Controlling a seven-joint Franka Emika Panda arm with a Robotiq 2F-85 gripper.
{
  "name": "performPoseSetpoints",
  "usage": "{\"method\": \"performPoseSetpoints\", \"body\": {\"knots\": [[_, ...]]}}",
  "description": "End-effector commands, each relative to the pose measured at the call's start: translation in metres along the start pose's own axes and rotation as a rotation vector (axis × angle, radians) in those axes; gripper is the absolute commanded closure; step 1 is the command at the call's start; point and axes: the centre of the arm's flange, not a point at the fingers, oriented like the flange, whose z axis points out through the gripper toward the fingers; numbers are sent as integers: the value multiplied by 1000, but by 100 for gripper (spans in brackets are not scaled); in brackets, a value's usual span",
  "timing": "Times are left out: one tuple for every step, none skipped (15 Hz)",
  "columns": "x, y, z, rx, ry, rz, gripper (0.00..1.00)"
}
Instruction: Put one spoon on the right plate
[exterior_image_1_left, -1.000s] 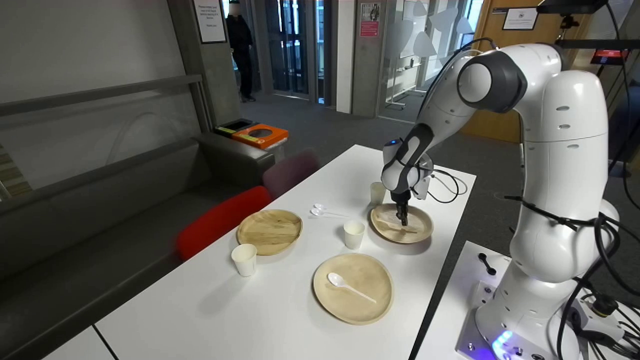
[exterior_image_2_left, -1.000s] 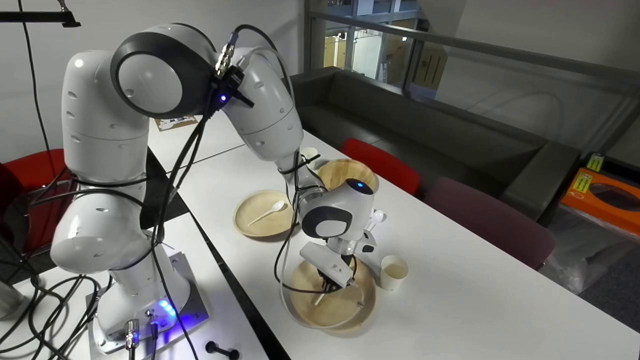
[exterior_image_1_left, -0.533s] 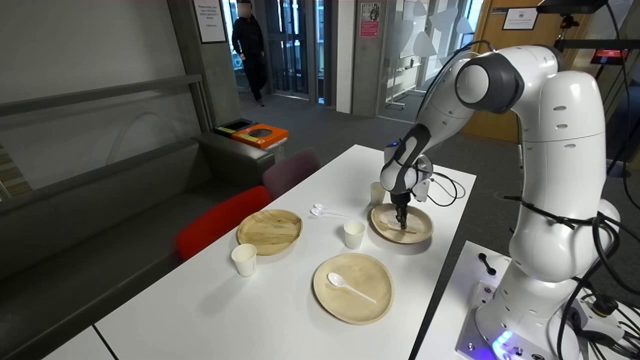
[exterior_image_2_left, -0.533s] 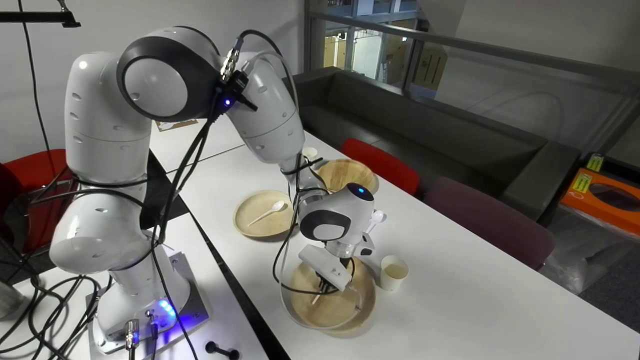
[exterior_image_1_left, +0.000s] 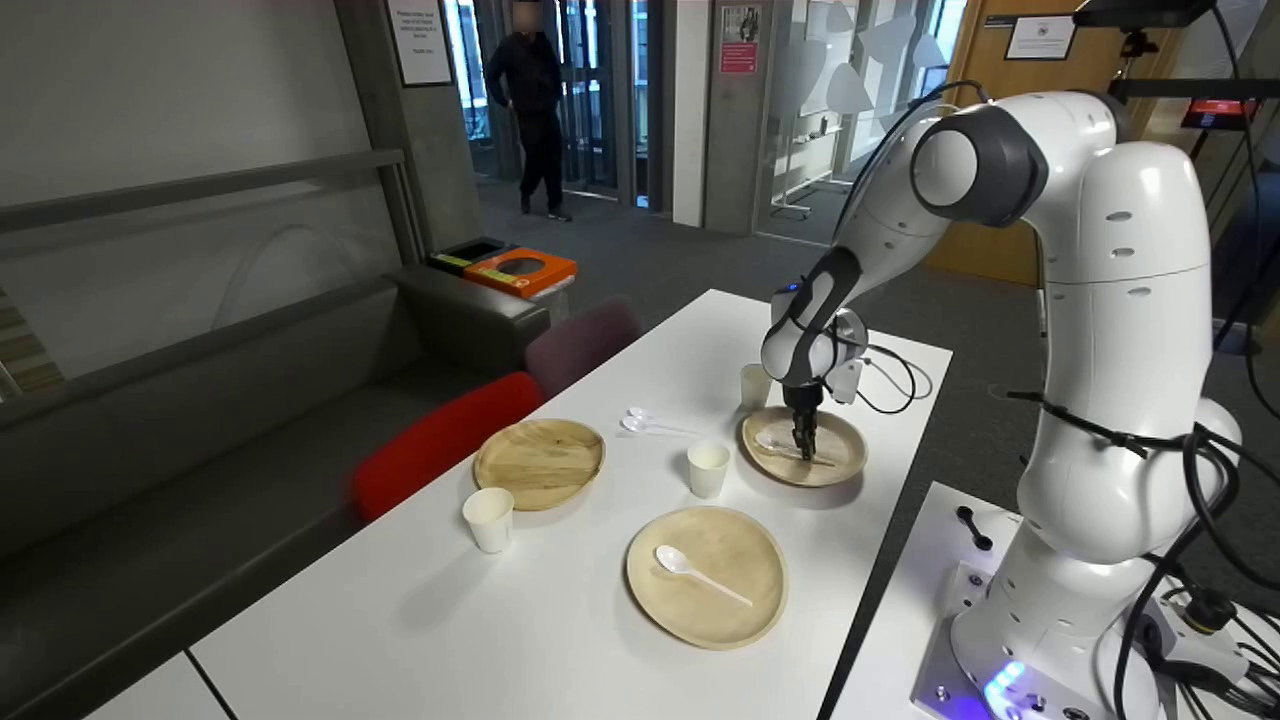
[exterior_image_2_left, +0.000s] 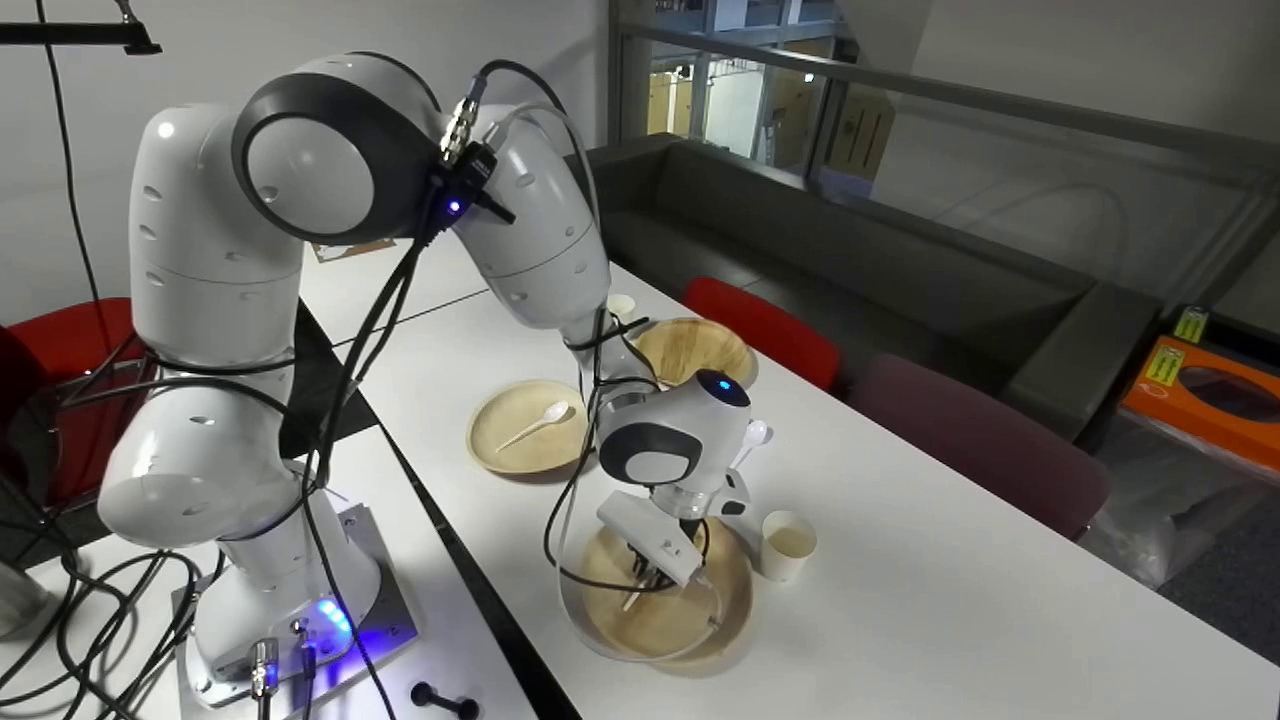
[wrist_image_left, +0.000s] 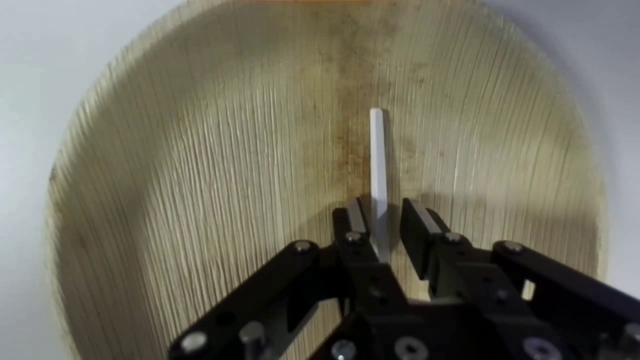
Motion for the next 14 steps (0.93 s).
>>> {"method": "performPoseSetpoints", "body": {"knots": [[-4,3,-3,17,13,-9,40],[-4,2,-3,16,13,-9,33],[-5,3,-4,15,14,-9,27],[-5,3,-4,15,16,-8,18],[-5,3,-4,15,17,-8,11],[-6,3,-4,14,18,-8,3],[-6,3,-5,14,19,-8,1],[-6,2,-5,12,20,-7,0],[-8,1,-6,9,19,-6,0],[-11,-1,-8,4,26,-6,0],[-19,-4,-15,1,38,2,0],[-25,-6,-20,-5,44,5,0],[-31,-8,-27,-8,57,15,0],[-38,-10,-37,-15,63,18,0]]}}
